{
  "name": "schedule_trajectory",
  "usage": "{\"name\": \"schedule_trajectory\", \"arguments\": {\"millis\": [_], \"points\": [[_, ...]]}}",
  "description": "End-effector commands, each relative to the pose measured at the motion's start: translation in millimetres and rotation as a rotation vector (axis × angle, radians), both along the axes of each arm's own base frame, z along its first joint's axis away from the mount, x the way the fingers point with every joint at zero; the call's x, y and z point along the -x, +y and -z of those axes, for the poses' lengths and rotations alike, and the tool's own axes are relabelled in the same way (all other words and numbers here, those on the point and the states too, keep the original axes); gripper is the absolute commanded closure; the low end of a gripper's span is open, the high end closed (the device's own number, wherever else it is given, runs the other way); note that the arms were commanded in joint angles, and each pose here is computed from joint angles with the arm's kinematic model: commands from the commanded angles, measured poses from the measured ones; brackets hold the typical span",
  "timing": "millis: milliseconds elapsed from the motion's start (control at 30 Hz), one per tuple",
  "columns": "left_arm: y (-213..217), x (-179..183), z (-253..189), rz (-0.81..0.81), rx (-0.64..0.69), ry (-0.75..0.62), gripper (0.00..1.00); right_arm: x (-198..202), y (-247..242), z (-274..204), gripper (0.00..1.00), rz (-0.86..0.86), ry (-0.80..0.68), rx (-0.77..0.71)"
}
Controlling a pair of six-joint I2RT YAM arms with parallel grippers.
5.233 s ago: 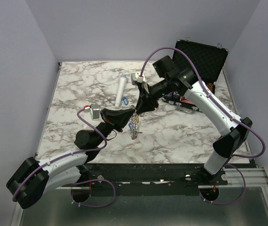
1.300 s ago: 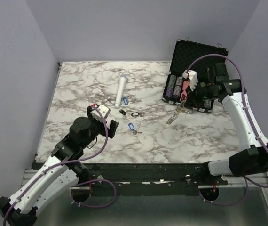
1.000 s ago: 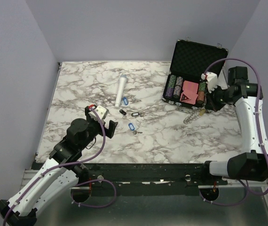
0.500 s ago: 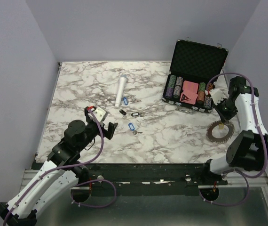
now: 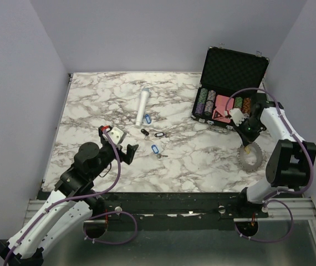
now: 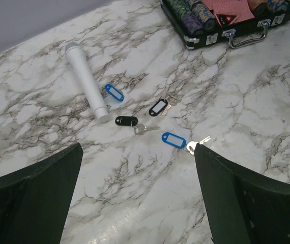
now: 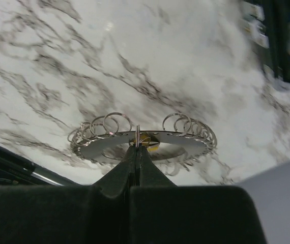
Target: Put the keys on the keyring
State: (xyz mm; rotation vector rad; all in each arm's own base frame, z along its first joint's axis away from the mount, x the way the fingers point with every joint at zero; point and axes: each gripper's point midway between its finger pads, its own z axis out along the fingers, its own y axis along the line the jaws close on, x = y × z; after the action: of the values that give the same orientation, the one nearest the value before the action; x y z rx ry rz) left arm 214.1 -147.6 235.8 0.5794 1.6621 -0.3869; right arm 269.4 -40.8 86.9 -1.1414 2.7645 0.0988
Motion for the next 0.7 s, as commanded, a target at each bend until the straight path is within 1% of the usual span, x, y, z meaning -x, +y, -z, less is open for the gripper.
{"name": "schedule_trajectory", "arguments": {"millis": [0,67,100,133,167,233,300,400,500,600,633,667], "points": [[2.2,-0.9,6.0,-0.005,-0.021,0.005,0.01,18.3,24.5,15.7,0.99,-0.013,0.038,-0.076],[2.5,-1.3,5.6,-0.006,-0.022,0.003,0.01,26.7,30.9,18.1,0.93,-0.021,0.045,-0.106],[1.7,-1.1,5.6,-0.003,-0.020,0.004,0.01,28.7,32.4,17.8,0.88,-0.017,0.044,-0.116],[1.7,-1.0,5.3,-0.004,-0.015,0.008,0.01,29.8,34.2,15.3,0.80,-0.014,0.035,-0.125],[0.8,-0.3,5.3,-0.001,-0.010,0.009,0.01,27.9,35.5,10.4,0.71,-0.010,0.017,-0.128],[-1.6,0.3,4.3,0.005,0.012,0.013,0.01,14.5,35.9,-8.2,0.55,0.022,-0.062,-0.131],[-5.2,0.4,-1.1,0.010,0.065,0.024,0.01,-1.5,44.5,-37.7,0.45,0.033,-0.165,-0.178],[-13.0,0.6,-13.6,0.045,0.173,0.049,0.01,-19.4,73.0,-85.1,0.40,0.048,-0.298,-0.345],[-14.4,-3.9,-33.9,0.051,0.316,0.102,0.01,-31.4,101.0,-137.0,0.37,0.035,-0.448,-0.520],[-6.7,-8.3,-60.6,0.048,0.434,0.134,0.01,-41.5,114.7,-189.0,0.27,0.050,-0.634,-0.634],[-1.5,-9.7,-69.2,0.033,0.458,0.140,0.01,-45.3,115.6,-208.0,0.23,0.068,-0.704,-0.666],[4.7,-12.3,-76.8,0.010,0.469,0.139,0.01,-47.1,115.3,-232.3,0.16,0.092,-0.789,-0.713]]}}
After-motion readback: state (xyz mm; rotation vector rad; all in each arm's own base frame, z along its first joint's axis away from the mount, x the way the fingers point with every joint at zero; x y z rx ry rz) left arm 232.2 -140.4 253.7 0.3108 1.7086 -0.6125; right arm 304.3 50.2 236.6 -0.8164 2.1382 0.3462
